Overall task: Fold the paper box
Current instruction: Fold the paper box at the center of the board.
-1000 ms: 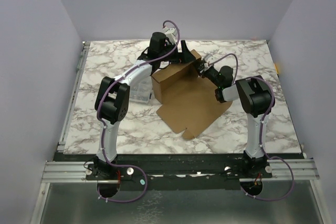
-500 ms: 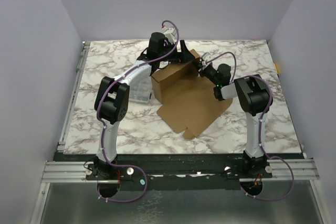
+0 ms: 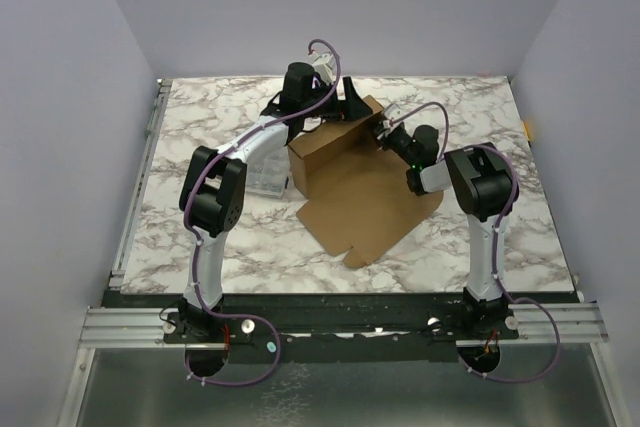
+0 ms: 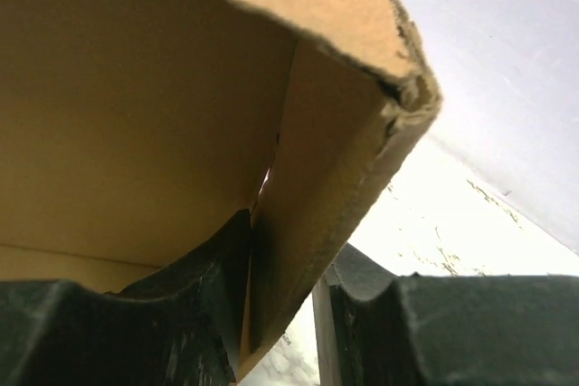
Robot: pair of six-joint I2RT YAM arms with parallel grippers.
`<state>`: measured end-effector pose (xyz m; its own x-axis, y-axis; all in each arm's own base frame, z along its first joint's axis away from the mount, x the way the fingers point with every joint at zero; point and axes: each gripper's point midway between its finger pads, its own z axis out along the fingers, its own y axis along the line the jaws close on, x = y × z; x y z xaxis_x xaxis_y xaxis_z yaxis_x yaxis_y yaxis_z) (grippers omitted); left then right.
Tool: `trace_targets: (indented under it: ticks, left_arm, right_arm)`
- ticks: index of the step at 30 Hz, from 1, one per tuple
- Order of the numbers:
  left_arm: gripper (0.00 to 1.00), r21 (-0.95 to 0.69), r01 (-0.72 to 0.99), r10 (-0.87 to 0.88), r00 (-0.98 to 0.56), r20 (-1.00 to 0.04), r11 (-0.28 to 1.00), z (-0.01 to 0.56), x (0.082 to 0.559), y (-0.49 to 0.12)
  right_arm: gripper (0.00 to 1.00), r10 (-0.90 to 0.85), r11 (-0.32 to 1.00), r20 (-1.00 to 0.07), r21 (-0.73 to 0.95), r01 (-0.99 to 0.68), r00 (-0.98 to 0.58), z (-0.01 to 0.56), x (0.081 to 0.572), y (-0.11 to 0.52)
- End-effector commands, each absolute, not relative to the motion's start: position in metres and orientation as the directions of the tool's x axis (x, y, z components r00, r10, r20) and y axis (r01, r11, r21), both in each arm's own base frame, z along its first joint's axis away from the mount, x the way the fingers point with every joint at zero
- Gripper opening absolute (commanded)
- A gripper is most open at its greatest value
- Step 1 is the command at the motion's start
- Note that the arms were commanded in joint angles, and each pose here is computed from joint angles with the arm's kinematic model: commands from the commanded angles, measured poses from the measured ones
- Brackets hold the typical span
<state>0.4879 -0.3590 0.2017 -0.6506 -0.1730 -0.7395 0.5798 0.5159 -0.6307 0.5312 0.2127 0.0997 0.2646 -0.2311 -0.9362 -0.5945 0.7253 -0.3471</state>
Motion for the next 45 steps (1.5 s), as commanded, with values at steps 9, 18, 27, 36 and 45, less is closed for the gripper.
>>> trace_targets:
  ticks: [9, 18, 27, 36, 45]
  left_arm:
    - [0.88, -0.665, 0.56, -0.152, -0.697, -0.701, 0.495, 0.196, 0.473, -0.358]
    - [0.89, -0.662, 0.562, -0.155, -0.693, -0.704, 0.497, 0.198, 0.474, -0.357]
    - [0.95, -0.589, 0.578, -0.152, -0.629, -0.763, 0.565, 0.208, 0.48, -0.345]
    - [0.99, -0.358, 0.632, -0.057, -0.444, -0.894, 0.687, 0.238, 0.482, -0.313]
    - [0.99, -0.237, 0.619, -0.053, -0.301, -0.952, 0.749, 0.29, 0.469, -0.266]
  right_arm:
    - [0.34, -0.161, 0.781, -0.931, -0.324, -0.534, 0.328, 0.15, 0.535, 0.209]
    - [0.09, -0.128, 0.758, -0.937, -0.304, -0.576, 0.326, 0.158, 0.529, 0.214]
    - [0.24, -0.138, 0.755, -0.945, -0.295, -0.586, 0.297, 0.153, 0.529, 0.206]
    - [0.75, -0.165, 0.69, -0.958, -0.282, -0.667, 0.235, 0.136, 0.513, 0.205]
    - [0.96, -0.232, 0.58, -0.956, -0.283, -0.764, 0.178, 0.135, 0.461, 0.193]
